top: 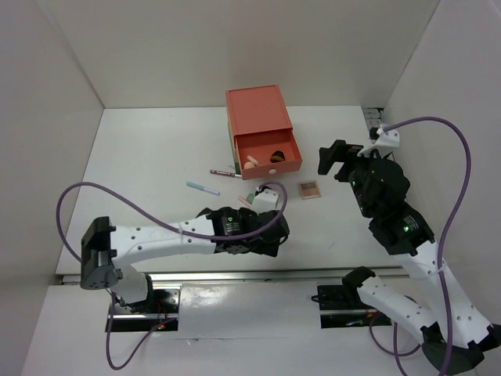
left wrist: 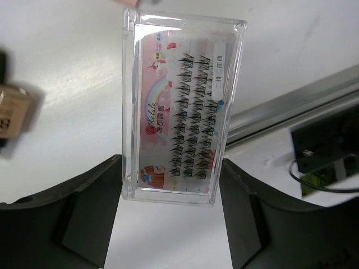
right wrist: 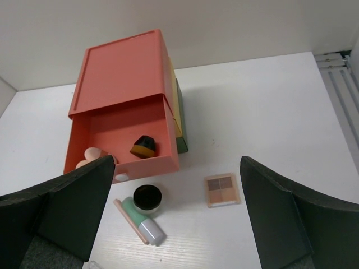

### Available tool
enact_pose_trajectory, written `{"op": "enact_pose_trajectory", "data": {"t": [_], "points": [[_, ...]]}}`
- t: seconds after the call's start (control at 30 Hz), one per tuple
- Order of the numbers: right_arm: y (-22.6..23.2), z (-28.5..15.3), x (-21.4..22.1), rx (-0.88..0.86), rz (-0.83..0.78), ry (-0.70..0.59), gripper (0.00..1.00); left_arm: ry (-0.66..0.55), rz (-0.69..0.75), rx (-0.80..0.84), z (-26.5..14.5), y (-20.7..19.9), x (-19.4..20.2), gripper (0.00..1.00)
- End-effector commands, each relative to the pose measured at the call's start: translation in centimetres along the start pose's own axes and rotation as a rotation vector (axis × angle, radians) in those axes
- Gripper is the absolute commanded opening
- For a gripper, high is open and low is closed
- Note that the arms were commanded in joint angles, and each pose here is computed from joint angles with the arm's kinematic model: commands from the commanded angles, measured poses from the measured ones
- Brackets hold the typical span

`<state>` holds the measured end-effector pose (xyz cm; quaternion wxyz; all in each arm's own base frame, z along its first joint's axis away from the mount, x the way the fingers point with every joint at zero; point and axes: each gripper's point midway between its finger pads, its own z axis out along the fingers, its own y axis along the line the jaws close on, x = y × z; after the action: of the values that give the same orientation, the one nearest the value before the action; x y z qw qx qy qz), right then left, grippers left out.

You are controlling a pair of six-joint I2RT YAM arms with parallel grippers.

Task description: Organize the makeup

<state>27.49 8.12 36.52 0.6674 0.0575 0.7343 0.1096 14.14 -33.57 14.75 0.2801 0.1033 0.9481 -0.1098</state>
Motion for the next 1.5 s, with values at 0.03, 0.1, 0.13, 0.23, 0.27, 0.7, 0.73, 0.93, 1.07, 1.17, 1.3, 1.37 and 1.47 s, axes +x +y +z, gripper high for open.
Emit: {"op": "enact_pose_trajectory", "data": {"t": [0.03,0.1,0.13,0.23,0.27,0.7,0.73,0.93,1.07,1.17,1.3,1.37,1.47], "points": [[-1.6,-0.9,-1.7,0.071,0.042,-0.086,1.00,-0.126,0.189,0.213,-4.2,-3.2,-4.4,0.43],[-1.9,-0.9,-1.5,0.081,0.046,-0.097,1.00,-0.230,0.328,0.313,-5.9,-5.3,-7.0,0.45],[-2.0,-1.0,-1.5,0.078,0.050,-0.105,1.00,-0.258,0.366,0.337,-6.6,-5.8,-7.7,0.45],[-2.0,-0.7,-1.8,0.086,0.043,-0.112,1.00,-0.396,0.461,0.316,-8.9,-6.6,-11.7,0.54],[-1.9,-0.3,-1.4,0.091,0.026,-0.098,1.00,-0.406,0.520,0.313,-8.6,-6.9,-12.6,0.54],[-1.6,1.3,-1.5,0.105,-0.007,-0.091,1.00,-0.435,0.618,0.228,-1.6,-0.2,-27.1,0.53],[-1.8,1.6,-1.3,0.119,-0.010,-0.086,1.00,-0.451,0.609,0.207,-1.4,0.9,-28.1,0.51],[-2.7,1.4,-2.0,0.174,0.010,-0.109,1.00,-0.421,0.652,0.260,0.0,3.1,-29.0,0.54],[-2.9,1.3,-2.0,0.183,0.001,-0.111,1.00,-0.403,0.672,0.231,1.8,3.8,-29.1,0.61],[-3.0,1.3,-2.0,0.192,0.001,-0.113,1.00,-0.357,0.654,0.212,3.8,5.2,-29.5,0.61],[-3.2,1.3,-2.1,0.201,0.001,-0.115,1.00,-0.311,0.645,0.243,4.9,5.2,-28.8,0.65],[-3.2,1.3,-1.9,0.203,-0.003,-0.107,1.00,-0.311,0.634,0.232,4.9,5.4,-28.8,0.79],[-3.0,1.2,-2.0,0.192,-0.004,-0.104,1.00,-0.321,0.621,0.223,4.4,5.5,-29.1,0.93]]}}
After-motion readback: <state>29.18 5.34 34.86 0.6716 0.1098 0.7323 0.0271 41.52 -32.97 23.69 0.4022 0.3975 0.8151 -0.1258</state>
